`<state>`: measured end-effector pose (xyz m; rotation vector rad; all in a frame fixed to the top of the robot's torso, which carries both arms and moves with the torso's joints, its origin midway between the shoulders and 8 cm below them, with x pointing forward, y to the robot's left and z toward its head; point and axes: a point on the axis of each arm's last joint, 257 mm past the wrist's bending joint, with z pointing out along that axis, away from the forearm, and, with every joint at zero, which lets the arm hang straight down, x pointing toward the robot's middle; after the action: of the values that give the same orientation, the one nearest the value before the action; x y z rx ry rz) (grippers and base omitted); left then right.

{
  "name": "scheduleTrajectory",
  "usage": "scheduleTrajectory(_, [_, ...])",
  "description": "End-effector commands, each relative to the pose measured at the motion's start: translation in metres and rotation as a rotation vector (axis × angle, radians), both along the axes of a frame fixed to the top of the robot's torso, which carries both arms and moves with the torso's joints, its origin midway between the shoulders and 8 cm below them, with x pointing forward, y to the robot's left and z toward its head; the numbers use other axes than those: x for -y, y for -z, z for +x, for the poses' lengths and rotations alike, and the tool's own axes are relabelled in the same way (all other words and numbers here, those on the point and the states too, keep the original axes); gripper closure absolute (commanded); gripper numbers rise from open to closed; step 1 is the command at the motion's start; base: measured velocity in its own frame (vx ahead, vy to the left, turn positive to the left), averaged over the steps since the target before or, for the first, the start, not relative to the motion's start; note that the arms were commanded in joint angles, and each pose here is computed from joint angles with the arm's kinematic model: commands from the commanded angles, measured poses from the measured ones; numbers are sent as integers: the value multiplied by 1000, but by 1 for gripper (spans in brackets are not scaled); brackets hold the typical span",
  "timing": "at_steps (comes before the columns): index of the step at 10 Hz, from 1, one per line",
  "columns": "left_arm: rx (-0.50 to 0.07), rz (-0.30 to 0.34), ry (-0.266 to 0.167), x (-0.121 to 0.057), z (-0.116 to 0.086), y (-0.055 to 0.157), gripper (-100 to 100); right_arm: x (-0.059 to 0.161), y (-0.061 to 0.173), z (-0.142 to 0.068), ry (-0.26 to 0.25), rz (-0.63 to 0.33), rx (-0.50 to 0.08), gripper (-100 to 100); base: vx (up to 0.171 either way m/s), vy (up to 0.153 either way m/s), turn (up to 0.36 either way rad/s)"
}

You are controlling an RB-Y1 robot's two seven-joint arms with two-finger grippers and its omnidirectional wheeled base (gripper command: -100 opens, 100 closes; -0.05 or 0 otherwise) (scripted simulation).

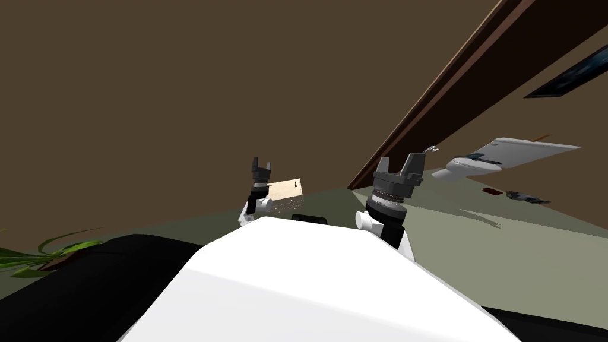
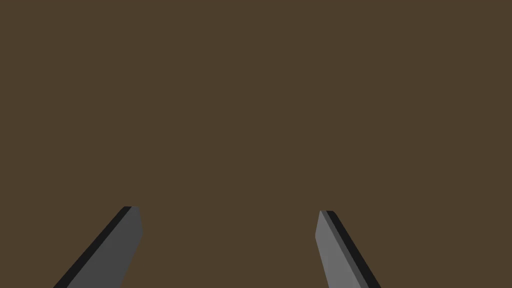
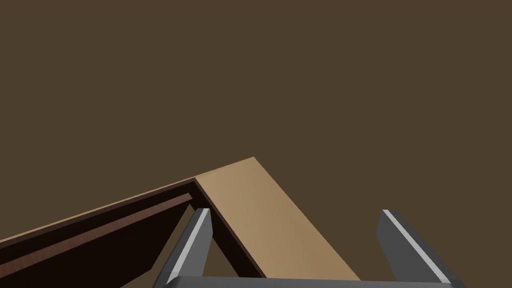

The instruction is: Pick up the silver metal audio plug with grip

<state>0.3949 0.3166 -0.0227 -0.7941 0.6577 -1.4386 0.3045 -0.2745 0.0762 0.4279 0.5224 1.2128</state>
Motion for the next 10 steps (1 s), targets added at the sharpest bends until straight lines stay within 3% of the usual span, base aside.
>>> scheduleTrajectory(1, [-67,-29,1,-9,17,21,-100,0,0,0,0,0,0,0,10,-198,12])
scheduleTrajectory(2, [-78,-31,-1,-10,19,26,-100,0,0,0,0,0,0,0,8,-165,17])
scheduleTrajectory(4, [-152,-72,1,-21,40,50,-100,0,0,0,0,0,0,0,23,-141,16])
scheduleTrajectory(9, [-263,-129,-4,-36,63,93,-100,0,0,0,0,0,0,0,26,-95,16])
scheduleTrajectory(10, [-309,-159,-4,-42,73,110,-100,0,0,0,0,0,0,0,31,-96,20])
